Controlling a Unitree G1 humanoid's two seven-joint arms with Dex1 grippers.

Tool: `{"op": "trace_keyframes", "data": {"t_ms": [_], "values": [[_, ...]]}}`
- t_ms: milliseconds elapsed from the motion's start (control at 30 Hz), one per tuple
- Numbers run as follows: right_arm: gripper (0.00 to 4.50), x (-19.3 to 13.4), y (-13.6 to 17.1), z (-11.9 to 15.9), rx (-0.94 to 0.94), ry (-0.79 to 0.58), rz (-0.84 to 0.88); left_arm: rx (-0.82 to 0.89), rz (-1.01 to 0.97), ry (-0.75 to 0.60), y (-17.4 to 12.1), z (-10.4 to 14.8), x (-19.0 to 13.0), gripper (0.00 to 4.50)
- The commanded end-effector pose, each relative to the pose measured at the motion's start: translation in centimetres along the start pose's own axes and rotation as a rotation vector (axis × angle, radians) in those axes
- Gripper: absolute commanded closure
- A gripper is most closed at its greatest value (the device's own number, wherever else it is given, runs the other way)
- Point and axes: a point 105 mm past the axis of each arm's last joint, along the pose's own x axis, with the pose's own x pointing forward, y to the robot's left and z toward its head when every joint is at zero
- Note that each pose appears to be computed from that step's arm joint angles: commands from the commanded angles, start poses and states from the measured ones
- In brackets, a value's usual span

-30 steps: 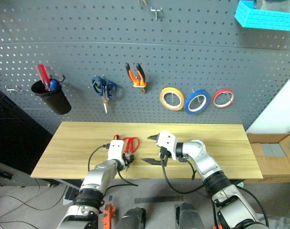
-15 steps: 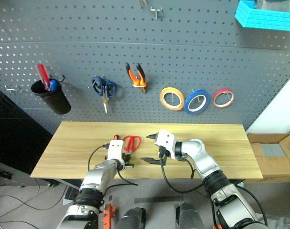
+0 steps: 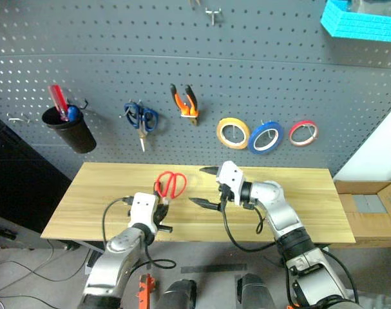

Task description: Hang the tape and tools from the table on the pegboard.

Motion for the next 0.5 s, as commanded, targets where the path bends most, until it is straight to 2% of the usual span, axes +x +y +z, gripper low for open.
{"op": "trace_keyframes", "data": {"t_ms": [33, 300, 500], "values": [[0.00, 0.3, -0.3, 3.2, -0.016, -0.108, -0.035, 0.116, 0.049, -0.182, 0.7, 4.0, -2.1, 4.27], [0.00, 1.1, -0.7, 5.6, 0.001, -0.192, -0.061, 0.251, 0.243, -0.429, 4.6, 9.8, -5.8, 4.27], [0.00, 1.6, -1.6, 5.6, -0.015, -0.187, -0.081, 0.268, 0.340, -0.489, 7.9, 12.6, -5.0, 4.27]]}}
